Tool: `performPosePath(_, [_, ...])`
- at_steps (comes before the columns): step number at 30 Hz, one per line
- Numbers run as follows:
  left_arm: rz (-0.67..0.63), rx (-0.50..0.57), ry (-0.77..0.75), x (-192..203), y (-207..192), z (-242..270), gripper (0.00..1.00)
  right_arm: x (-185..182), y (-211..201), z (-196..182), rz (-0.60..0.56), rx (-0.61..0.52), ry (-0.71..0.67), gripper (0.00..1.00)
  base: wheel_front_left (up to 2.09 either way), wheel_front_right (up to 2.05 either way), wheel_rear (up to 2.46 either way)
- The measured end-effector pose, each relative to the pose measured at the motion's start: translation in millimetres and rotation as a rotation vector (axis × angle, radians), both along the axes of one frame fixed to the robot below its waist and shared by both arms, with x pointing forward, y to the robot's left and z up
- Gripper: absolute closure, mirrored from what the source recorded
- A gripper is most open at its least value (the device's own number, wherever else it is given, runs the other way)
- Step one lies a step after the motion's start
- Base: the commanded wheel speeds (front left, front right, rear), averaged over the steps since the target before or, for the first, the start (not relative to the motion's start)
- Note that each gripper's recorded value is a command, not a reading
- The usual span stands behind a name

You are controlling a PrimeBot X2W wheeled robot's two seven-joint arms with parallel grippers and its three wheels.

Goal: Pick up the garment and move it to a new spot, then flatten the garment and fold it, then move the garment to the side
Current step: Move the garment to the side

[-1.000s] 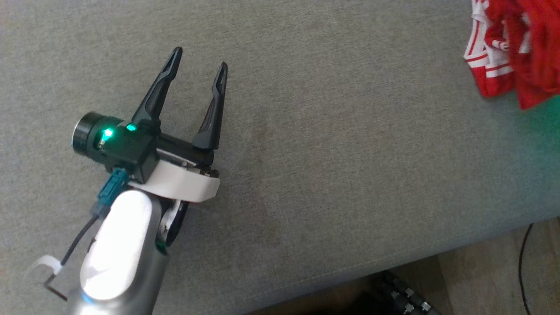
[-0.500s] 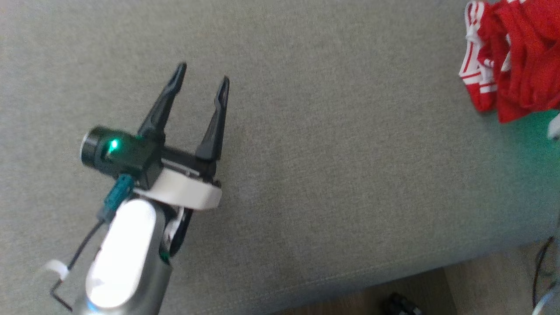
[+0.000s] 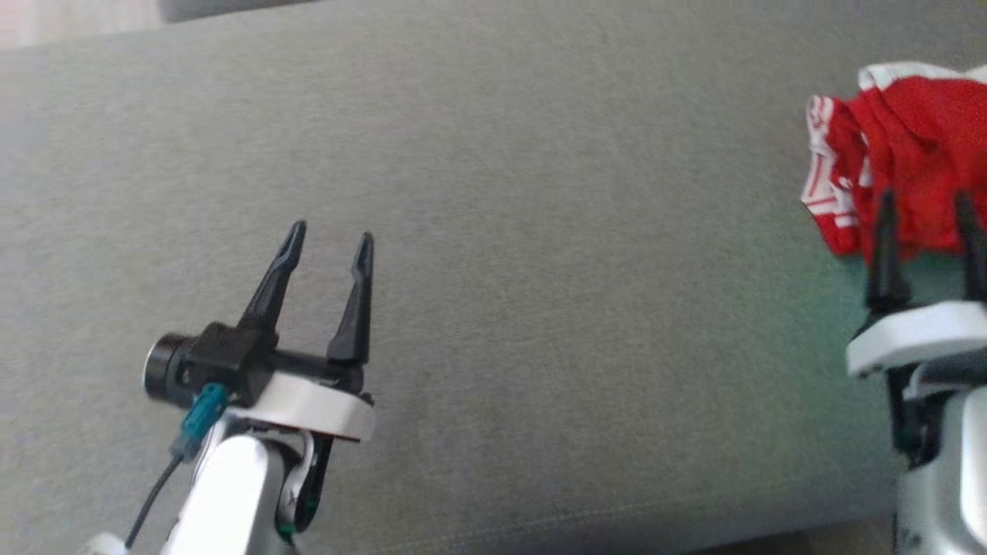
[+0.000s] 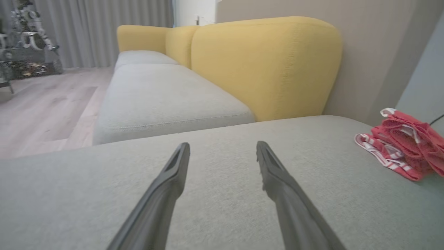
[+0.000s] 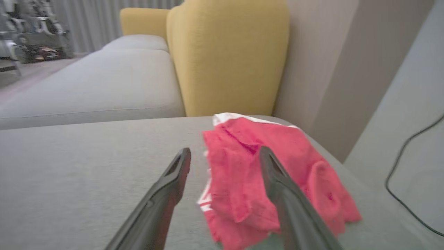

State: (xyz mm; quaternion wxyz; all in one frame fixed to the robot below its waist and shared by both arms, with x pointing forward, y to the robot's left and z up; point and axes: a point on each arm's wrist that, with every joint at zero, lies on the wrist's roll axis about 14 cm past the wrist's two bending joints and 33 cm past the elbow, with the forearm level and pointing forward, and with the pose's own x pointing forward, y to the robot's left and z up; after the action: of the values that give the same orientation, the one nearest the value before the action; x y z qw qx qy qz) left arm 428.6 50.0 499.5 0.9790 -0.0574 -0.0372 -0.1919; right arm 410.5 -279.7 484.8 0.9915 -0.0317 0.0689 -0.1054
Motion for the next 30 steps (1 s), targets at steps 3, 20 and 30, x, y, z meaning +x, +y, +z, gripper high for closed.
performPosePath(3, [0.070,0.013,0.006,-9.1,21.1,0.7,0.00,1.4,35.7,7.7,0.096,0.035,-0.027,0.00,0.00,0.00,0.00])
performPosePath(20, [0.321,0.055,-0.001,-67.5,106.4,10.6,0.00,-16.9,137.2,28.2,0.382,0.132,-0.084,0.00,0.00,0.00,0.00])
performPosePath(30, [0.333,0.053,0.046,-92.2,109.1,0.9,0.00,-44.2,129.8,27.1,0.362,0.149,-0.081,0.00,0.00,0.00,0.00])
